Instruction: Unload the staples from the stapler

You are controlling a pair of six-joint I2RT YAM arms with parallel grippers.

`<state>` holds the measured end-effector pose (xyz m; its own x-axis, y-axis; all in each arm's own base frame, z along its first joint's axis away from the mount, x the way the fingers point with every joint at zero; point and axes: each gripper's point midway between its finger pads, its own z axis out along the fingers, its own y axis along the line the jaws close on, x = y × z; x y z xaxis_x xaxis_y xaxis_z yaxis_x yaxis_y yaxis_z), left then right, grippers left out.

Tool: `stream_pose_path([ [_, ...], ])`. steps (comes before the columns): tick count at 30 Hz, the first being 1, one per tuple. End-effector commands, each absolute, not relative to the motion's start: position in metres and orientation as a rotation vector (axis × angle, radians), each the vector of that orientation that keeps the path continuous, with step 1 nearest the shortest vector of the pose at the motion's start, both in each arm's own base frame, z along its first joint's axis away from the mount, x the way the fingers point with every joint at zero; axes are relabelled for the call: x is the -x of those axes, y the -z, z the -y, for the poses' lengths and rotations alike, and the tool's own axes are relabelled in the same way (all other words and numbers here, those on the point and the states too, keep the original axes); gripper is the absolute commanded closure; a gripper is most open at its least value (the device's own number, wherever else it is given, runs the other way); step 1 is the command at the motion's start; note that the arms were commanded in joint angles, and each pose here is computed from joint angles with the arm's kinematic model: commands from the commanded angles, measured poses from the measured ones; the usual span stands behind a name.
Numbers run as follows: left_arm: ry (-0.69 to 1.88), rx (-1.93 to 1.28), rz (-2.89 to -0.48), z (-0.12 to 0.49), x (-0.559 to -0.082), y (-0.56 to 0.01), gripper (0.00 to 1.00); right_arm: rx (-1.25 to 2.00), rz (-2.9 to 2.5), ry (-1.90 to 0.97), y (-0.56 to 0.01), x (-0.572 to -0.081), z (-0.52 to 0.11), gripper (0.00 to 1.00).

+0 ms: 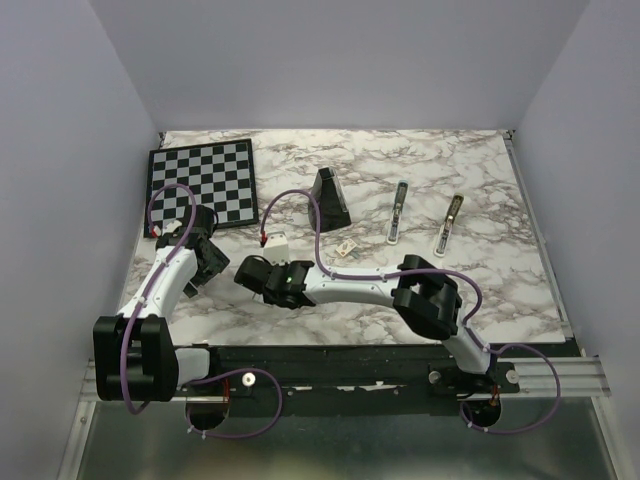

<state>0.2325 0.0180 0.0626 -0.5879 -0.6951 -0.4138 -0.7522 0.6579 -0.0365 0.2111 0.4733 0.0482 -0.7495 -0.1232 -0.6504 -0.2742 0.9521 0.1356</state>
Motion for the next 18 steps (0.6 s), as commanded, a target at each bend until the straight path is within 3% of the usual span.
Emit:
stream_pose_path([
  [1, -0.232, 1.157, -2.452, -0.025, -0.237, -0.069, 0.18, 0.275, -2.402, -0.284, -0.049, -0.213, -0.469, 0.74],
  [18, -0.236, 1.158, -2.454, -0.025, -0.237, -0.068, 0.18, 0.260, -2.387, -0.328, -0.065, -0.213, -0.472, 0.78],
])
